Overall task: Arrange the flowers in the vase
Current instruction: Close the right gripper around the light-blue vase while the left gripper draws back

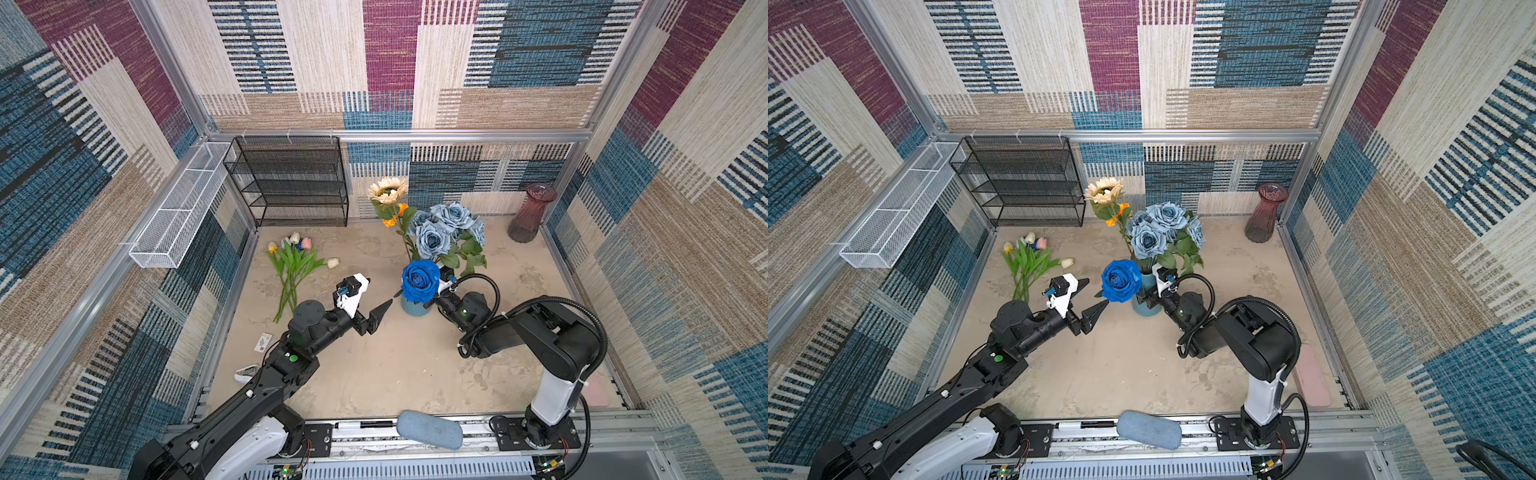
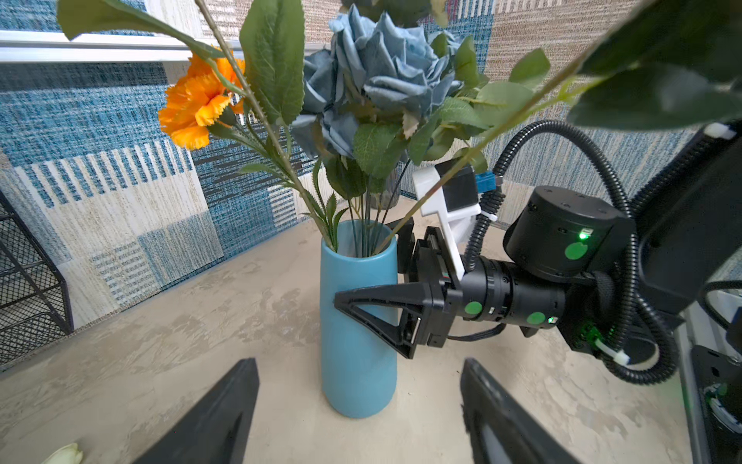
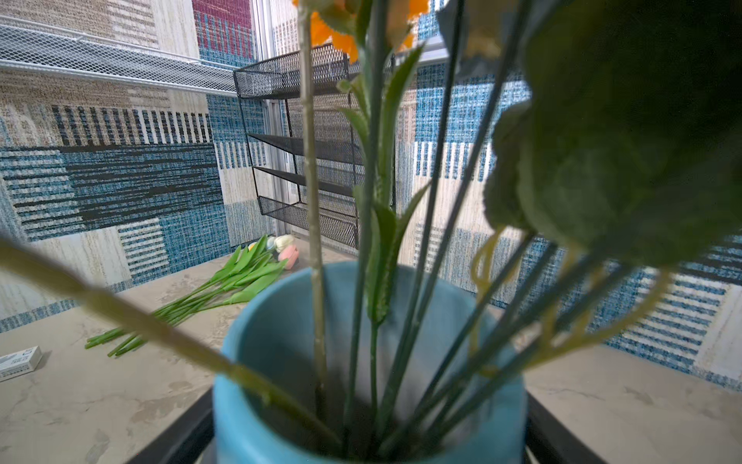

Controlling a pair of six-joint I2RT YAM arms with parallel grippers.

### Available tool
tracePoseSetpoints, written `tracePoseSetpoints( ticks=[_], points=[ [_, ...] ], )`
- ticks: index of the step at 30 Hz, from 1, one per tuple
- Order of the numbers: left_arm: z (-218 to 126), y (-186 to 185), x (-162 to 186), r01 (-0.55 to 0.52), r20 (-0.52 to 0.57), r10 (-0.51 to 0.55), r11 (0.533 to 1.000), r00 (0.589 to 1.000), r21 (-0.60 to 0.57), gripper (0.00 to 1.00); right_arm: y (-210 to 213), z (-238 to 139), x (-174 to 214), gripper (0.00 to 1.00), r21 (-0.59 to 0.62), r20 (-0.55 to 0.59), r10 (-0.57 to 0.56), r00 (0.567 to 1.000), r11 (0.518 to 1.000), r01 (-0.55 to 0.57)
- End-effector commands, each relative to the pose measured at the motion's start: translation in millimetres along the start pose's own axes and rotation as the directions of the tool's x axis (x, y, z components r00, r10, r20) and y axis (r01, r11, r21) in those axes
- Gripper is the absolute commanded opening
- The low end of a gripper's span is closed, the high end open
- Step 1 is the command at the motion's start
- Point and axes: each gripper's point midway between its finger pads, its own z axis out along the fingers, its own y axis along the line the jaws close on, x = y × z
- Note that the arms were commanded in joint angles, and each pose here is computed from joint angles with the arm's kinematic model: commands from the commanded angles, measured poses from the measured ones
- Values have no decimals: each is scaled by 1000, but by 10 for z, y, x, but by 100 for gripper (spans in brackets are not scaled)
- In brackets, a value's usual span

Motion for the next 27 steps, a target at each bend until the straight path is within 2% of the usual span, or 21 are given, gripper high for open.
tracePoseSetpoints(
  ticks=[1,9,11,21,26,27],
  points=[
    [-39,44,-1,-9,-2,9,999,1000,-31,83,69,60,-114,80,-36,45,-12,999,999,13],
    [-97,121,-58,-33,10,34,996,999,-78,84,50,160,-93,62,-29,64,-25,998,999,27],
    [-88,128,-63,-39,10,40,996,999,-79,84,76,184,-97,55,-45,74,-20,997,999,24],
    [-45,155,17,-59,-14,58,995,998,-85,84,127,116,-212,37,-89,175,-19,984,995,35],
    [-52,184,7,-71,-9,70,993,998,-99,84,158,46,-276,35,-108,197,-23,980,993,45],
    [-54,195,5,-73,-9,72,992,997,-104,84,165,40,-289,31,-113,203,-22,979,993,46]
  ],
)
